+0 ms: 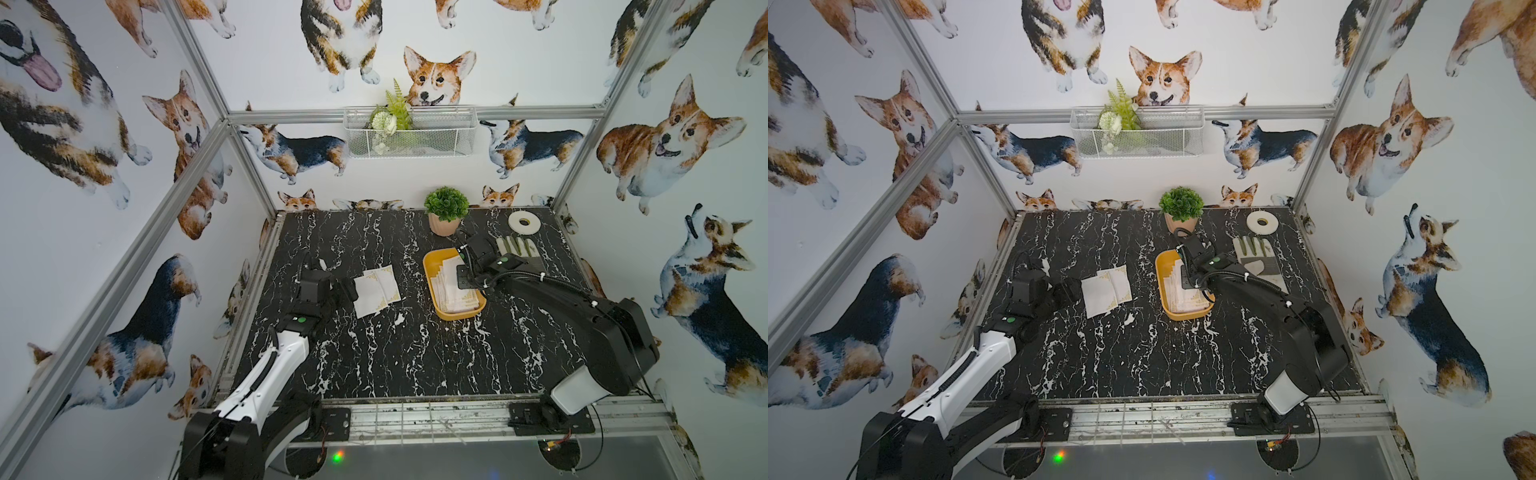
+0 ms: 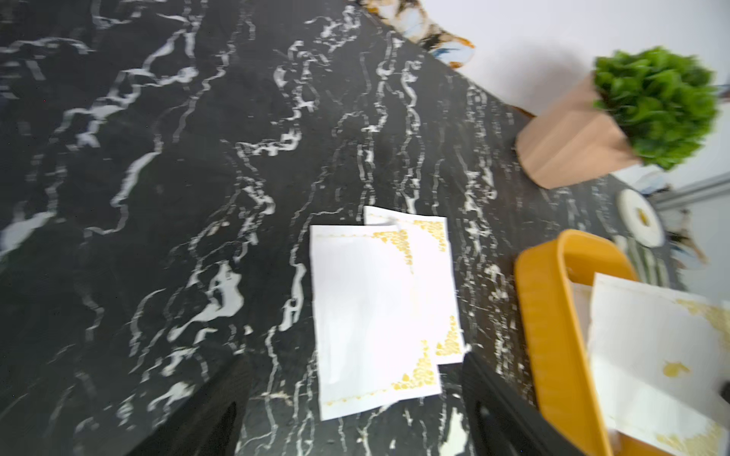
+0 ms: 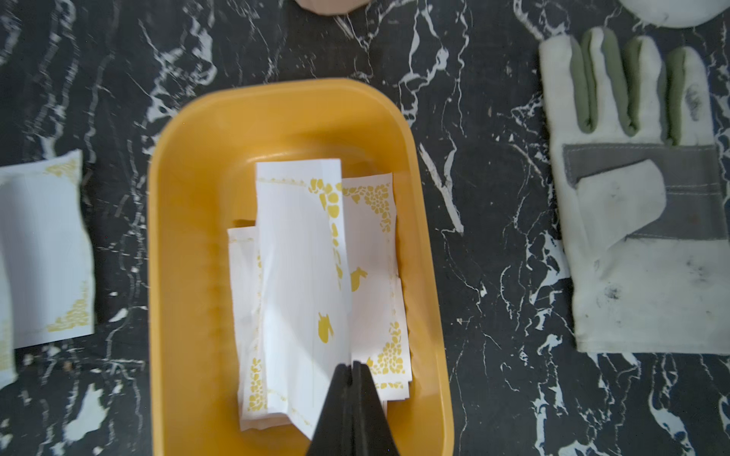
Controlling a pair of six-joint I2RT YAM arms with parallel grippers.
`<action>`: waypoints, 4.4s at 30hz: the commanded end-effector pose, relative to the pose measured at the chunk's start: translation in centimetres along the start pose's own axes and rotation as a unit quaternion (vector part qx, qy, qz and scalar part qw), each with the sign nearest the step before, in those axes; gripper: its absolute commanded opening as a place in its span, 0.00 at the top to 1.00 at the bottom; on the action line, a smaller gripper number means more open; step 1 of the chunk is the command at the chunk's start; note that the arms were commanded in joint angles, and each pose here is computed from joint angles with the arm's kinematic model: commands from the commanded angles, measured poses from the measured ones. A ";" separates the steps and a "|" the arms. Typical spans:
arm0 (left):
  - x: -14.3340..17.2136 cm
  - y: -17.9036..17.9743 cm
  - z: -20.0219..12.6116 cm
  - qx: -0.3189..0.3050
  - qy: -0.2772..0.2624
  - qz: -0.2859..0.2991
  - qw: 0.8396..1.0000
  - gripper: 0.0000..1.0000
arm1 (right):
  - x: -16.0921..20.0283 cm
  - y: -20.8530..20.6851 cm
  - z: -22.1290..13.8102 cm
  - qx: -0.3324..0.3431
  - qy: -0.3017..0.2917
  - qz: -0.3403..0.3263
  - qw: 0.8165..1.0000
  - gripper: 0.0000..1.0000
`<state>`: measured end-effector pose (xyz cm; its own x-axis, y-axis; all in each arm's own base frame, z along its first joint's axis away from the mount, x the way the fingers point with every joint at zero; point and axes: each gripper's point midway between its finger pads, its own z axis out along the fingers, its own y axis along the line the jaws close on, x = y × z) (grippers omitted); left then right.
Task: Take out the stationery paper from the storage box
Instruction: Pick up the stationery paper from the storage box, then place the stationery paper at the center of the board.
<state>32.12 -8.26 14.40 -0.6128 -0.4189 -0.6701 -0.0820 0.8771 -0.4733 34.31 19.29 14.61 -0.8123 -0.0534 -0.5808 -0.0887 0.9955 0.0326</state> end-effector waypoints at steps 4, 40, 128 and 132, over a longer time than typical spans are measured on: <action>-1.0 -10.2 -1.9 0.292 -0.007 0.013 0.956 0.14 | -2.2 0.6 -5.1 -0.057 -0.046 0.020 0.997 1.00; 3.7 -25.4 -2.7 0.536 0.086 0.020 0.839 0.24 | -5.7 8.5 -15.8 -0.350 -0.079 0.081 0.930 1.00; 5.4 5.6 3.3 -0.096 0.103 -0.049 0.989 0.43 | 4.7 0.2 2.9 0.041 0.106 -0.051 0.992 0.39; 4.7 7.2 2.0 -0.149 0.085 -0.050 0.984 0.23 | 4.4 0.1 4.4 0.057 0.099 -0.080 0.990 0.38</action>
<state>30.96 -6.51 6.80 -0.7339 -0.4638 -0.4963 -0.2744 0.8707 -0.4081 32.28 20.27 8.56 -0.9110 -0.1625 -0.3790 -0.1508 0.9867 -0.0605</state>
